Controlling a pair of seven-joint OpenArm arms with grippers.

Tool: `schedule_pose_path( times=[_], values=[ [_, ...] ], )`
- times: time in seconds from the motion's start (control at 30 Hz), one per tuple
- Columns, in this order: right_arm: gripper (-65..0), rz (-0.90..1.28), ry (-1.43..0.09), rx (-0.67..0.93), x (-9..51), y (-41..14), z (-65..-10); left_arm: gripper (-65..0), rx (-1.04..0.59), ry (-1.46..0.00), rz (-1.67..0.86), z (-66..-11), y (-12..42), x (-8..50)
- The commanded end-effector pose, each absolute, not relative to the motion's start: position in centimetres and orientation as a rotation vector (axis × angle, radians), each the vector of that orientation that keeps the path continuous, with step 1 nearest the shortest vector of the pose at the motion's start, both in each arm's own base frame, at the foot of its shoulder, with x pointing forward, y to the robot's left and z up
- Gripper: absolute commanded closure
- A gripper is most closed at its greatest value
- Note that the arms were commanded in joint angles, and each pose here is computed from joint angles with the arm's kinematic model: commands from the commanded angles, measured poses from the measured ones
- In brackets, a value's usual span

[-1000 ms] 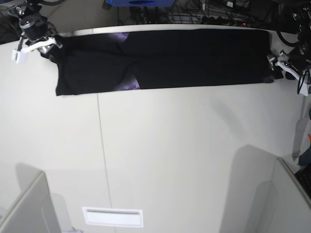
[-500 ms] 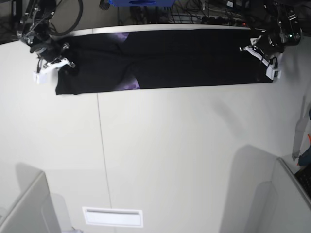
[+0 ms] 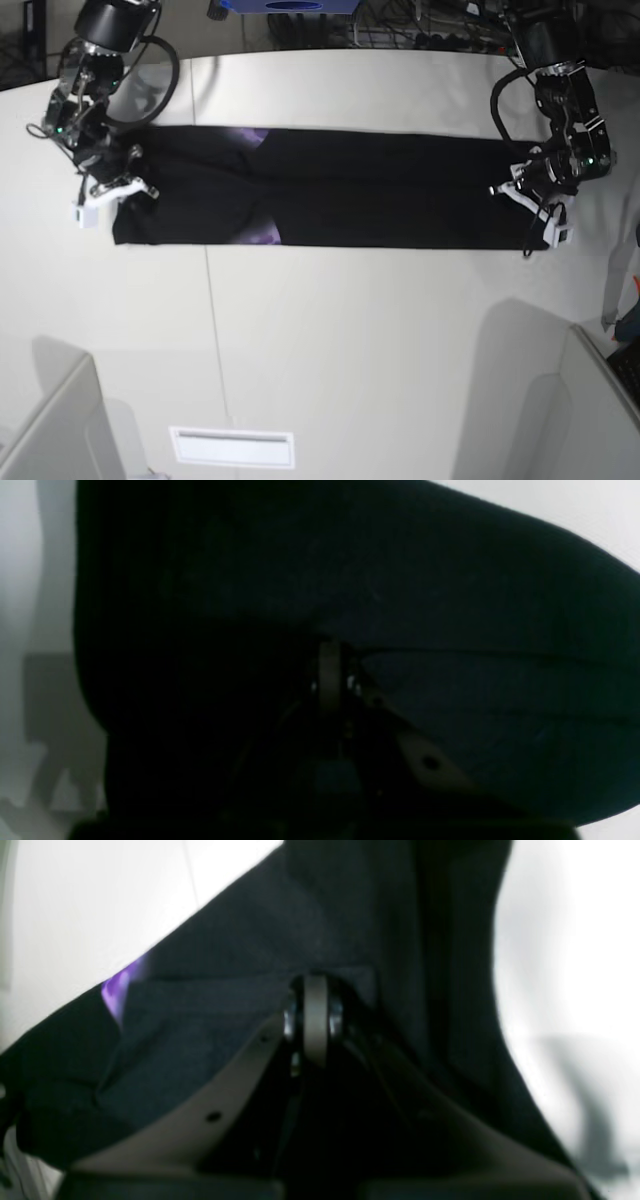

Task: Fold the T-shirt properly
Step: 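Grasp the hem end of the strip with the left gripper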

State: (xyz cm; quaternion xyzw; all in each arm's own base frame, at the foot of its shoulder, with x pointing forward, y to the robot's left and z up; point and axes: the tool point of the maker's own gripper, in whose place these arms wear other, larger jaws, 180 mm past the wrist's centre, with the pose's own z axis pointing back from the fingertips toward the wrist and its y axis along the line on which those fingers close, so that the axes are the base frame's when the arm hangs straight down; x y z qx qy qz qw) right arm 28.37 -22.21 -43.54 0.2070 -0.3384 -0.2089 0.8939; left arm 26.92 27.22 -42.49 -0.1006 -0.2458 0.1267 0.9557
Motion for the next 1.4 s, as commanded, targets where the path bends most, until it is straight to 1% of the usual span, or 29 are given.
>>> schedule_pose_path(
  times=[0.0, 0.07, 0.13, 0.27, 0.37, 0.53, 0.57, 0.67, 0.7, 0.73, 0.77, 0.97, 1.13, 1.17, 1.2, 1.23, 1.33, 1.37],
  values=[
    [0.0, -0.44, -0.739, 0.416, 29.2, -23.1, -42.5, 0.0, -0.174, -0.488, 0.256, -42.0, 28.0, 27.2],
    [0.0, -0.428, -0.767, 0.412, 29.7, -23.2, -41.5, 0.0, -0.183, -0.469, 0.255, -41.4, 28.1, 27.5],
    [0.0, -0.399, -0.808, 0.401, 30.1, -23.2, -40.0, 0.0, -0.165, -0.485, 0.228, -40.0, 28.2, 27.7],
    [0.0, -0.306, -0.839, 0.388, 30.0, -22.1, -36.9, 0.0, -0.101, -0.621, 0.225, -35.7, 29.6, 27.8],
    [0.0, -0.242, -0.858, 0.388, 29.6, -20.8, -34.8, 0.0, -0.077, -0.73, 0.225, -32.5, 29.6, 28.0],
    [0.0, -0.125, -0.891, 0.4, 28.8, -19.3, -32.7, 0.0, -0.124, -0.806, 0.299, -30.8, 30.8, 26.7],
    [0.0, -0.112, -0.894, 0.399, 28.7, -19.2, -32.6, -4.4, -0.145, -0.81, 0.329, -30.9, 31.1, 26.3],
    [0.0, -0.11, -0.877, 0.398, 28.1, -19.1, -33.1, -38.3, -0.188, -0.792, 0.391, -32.1, 32.0, 25.9],
    [0.0, -0.11, -0.872, 0.399, 27.9, -19.0, -33.3, -50.7, -0.202, -0.779, 0.412, -32.8, 32.2, 25.8],
    [0.0, -0.111, -0.871, 0.399, 27.9, -19.0, -33.3, -60.6, -0.212, -0.781, 0.428, -33.3, 32.3, 26.0],
    [0.0, -0.112, -0.868, 0.4, 27.9, -19.0, -33.4, -65.0, -0.218, -0.783, 0.448, -34.0, 32.5, 26.0],
    [0.0, -0.112, -0.868, 0.401, 27.8, -19.0, -33.4, -65.0, -0.271, -0.713, 0.504, -39.1, 32.1, 26.2],
    [0.0, -0.112, -0.859, 0.398, 27.5, -19.0, -33.6, -58.9, -0.295, -0.661, 0.532, -42.1, 31.3, 25.8],
    [0.0, -0.113, -0.858, 0.399, 27.4, -19.0, -33.7, -56.8, -0.298, -0.65, 0.523, -42.5, 31.0, 25.8],
    [0.0, -0.113, -0.856, 0.399, 27.3, -19.0, -33.7, -53.5, -0.305, -0.638, 0.509, -42.8, 30.5, 25.9],
    [0.0, -0.115, -0.855, 0.398, 27.2, -19.1, -33.8, -47.7, -0.31, -0.629, 0.49, -43.0, 29.9, 26.0],
    [0.0, -0.117, -0.854, 0.397, 27.2, -19.1, -33.8, -21.9, -0.319, -0.611, 0.472, -43.4, 29.1, 26.0],
    [0.0, -0.118, -0.852, 0.396, 27.1, -19.2, -33.8, -12.0, -0.316, -0.613, 0.476, -43.4, 29.3, 26.0]
  ],
)
